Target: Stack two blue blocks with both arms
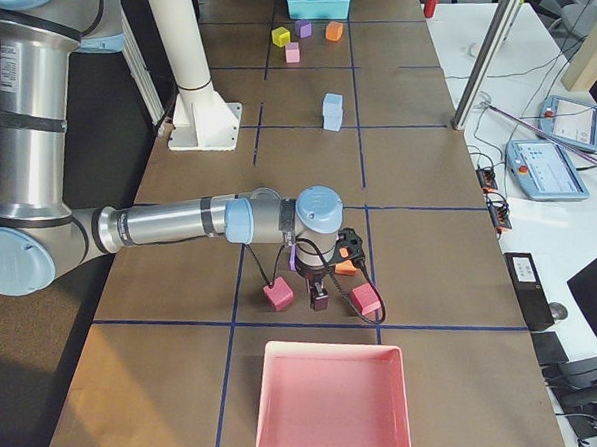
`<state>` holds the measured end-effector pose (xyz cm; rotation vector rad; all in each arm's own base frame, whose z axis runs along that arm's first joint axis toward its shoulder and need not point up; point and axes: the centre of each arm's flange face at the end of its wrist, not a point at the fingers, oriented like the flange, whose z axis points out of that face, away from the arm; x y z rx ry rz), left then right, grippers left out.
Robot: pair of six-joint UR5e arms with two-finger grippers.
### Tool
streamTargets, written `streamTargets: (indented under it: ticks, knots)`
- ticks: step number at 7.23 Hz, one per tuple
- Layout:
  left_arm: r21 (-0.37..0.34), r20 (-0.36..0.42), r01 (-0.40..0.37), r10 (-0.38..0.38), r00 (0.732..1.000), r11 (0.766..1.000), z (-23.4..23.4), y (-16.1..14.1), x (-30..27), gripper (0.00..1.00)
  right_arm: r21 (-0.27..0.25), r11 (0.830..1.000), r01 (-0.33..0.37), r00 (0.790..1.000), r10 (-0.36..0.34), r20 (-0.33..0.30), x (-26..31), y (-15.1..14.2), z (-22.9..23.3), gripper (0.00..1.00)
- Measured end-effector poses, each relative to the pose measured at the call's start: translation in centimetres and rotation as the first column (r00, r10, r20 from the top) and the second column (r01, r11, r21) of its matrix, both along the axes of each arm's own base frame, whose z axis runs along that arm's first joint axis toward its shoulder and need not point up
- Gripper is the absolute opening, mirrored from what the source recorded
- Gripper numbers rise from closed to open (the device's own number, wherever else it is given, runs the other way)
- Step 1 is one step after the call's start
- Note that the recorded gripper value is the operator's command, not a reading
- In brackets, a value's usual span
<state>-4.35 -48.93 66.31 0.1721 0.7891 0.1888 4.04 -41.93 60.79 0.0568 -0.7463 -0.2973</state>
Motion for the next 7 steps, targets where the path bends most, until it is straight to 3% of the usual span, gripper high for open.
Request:
streamTargets:
  ticks: [3, 7]
  knots:
    - [-0.12, 0.019, 0.006, -0.004, 1.0, 0.993, -1.0, 0.6, -0.5, 1.0, -0.006, 1.0, 0.0, 0.999, 0.0, 0.035, -0.4, 0.0, -0.2, 1.0]
    - [-0.122, 0.037, -0.007, 0.011, 0.999, 0.993, -2.0, 1.0, -0.4, 1.0, -0.008, 1.0, 0.0, 0.999, 0.0, 0.047, -0.5, 0.0, -0.2, 1.0]
